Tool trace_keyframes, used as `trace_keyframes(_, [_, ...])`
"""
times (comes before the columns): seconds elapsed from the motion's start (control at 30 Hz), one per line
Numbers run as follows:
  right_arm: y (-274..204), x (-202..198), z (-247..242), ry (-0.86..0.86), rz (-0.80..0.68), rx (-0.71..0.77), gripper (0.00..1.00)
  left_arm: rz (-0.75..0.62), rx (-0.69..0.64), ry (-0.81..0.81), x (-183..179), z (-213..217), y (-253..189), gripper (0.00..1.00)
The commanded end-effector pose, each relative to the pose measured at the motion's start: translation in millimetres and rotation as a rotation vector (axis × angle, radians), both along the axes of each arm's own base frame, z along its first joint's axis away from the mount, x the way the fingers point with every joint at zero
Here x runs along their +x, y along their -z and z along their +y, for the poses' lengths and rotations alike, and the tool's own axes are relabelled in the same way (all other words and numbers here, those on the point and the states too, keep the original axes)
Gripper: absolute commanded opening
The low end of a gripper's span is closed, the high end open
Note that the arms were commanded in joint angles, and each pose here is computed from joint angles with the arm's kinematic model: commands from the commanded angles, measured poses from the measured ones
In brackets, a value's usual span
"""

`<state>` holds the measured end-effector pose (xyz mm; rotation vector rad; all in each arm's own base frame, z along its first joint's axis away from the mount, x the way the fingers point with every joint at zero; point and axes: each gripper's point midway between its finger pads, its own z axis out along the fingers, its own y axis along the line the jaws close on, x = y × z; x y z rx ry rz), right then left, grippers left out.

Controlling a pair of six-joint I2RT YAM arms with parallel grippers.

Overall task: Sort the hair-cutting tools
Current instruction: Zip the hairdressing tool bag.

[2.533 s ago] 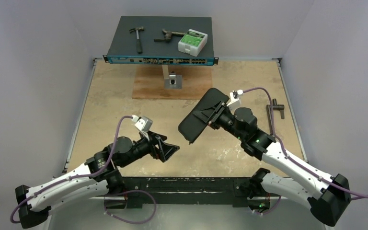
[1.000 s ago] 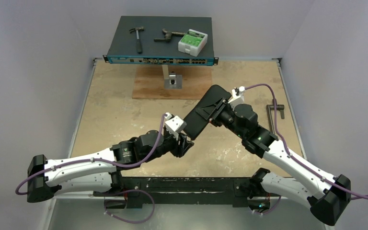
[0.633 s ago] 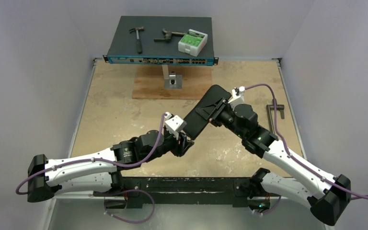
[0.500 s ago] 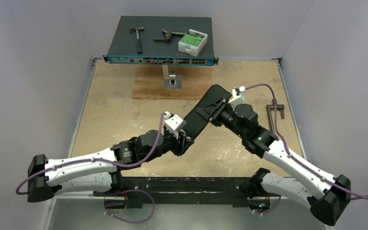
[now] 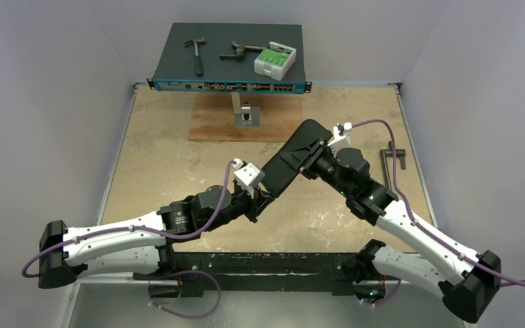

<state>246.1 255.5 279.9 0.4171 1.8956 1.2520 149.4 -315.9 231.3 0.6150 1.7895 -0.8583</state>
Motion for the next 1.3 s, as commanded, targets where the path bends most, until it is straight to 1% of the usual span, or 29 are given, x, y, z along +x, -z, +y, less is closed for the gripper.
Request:
trace_keyframes(0.0, [-46,-6,0,-0.015,-0.095,0.097,0.0,-0.025,-0.085,-0.018,4,-4,-26,0.0])
trace_keyframes(0.3, [-38,-13,-4,-0.034,-0.098,0.06,0.0,-0.034,-0.056,-0.088,7,23,-11,0.0])
trace_keyframes(0.4, [-38,-15,-4,-0.048,-0.107,0.044,0.0,-0.015,0.002,-0.114,8,34,4,0.0])
trace_keyframes(0.53, [-36,-16,-3,-0.061,-0.116,0.029,0.0,-0.003,0.026,-0.145,10,42,14,0.0])
trace_keyframes(0.77, [-33,-30,14,-0.208,-0.148,-0.021,0.0,0.003,0.085,-0.273,22,64,27,0.0])
trace_keyframes(0.9, [-30,-39,16,-0.267,-0.171,-0.059,0.0,0.005,0.117,-0.343,27,79,33,0.0])
trace_keyframes(0.97, [-29,-44,16,-0.289,-0.182,-0.066,0.0,0.003,0.113,-0.355,28,82,34,0.0])
trace_keyframes(1.1, [-29,-63,23,-0.409,-0.21,-0.065,0.0,-0.019,0.094,-0.388,31,92,31,0.0])
trace_keyframes(1.27, [-18,-75,31,-0.534,-0.244,-0.124,0.0,-0.097,-0.006,-0.351,30,92,6,0.0])
